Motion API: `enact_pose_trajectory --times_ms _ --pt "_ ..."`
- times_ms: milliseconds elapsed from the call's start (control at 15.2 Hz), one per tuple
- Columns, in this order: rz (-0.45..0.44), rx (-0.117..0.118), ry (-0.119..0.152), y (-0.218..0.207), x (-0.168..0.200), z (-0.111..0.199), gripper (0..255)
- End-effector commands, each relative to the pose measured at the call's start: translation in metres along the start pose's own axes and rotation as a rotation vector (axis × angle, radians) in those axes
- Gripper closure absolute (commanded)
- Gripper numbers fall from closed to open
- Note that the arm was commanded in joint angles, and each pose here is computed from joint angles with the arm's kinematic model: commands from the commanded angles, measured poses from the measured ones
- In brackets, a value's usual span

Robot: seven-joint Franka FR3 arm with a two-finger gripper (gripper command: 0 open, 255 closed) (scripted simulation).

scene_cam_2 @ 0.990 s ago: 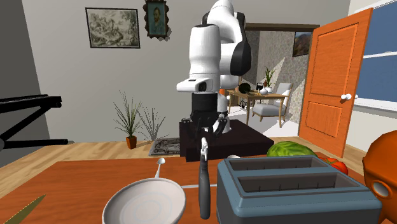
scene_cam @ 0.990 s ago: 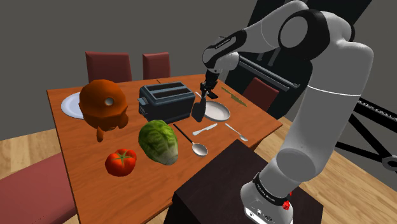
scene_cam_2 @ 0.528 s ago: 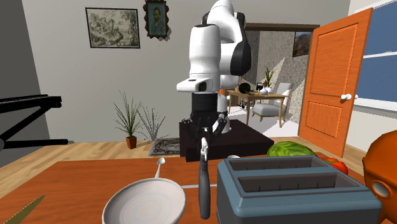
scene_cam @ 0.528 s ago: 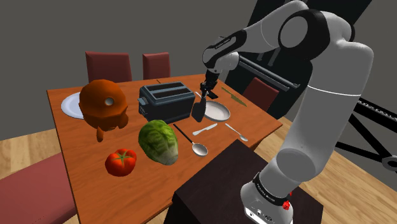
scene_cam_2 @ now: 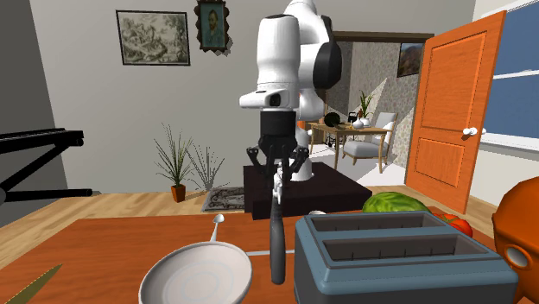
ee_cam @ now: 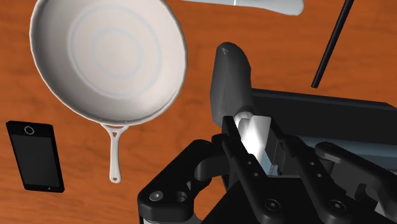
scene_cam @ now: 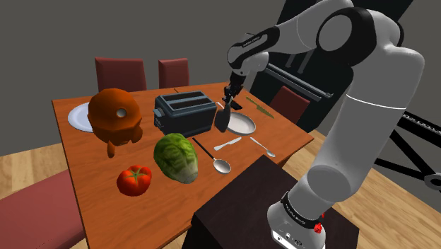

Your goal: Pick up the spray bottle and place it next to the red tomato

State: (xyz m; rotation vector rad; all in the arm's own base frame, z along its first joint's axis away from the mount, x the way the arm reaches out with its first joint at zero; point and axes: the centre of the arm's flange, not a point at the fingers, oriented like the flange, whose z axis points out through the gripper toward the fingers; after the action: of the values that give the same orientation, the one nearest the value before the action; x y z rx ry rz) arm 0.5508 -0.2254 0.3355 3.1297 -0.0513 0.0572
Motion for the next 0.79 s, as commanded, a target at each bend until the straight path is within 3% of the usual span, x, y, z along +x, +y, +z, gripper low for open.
enact_pose_trajectory --times_ms 0,726 --pt "0.000 0.000 0.000 0.000 0.001 -0.011 255" --pt "0.000 0.000 0.000 0.001 0.003 -0.069 255"
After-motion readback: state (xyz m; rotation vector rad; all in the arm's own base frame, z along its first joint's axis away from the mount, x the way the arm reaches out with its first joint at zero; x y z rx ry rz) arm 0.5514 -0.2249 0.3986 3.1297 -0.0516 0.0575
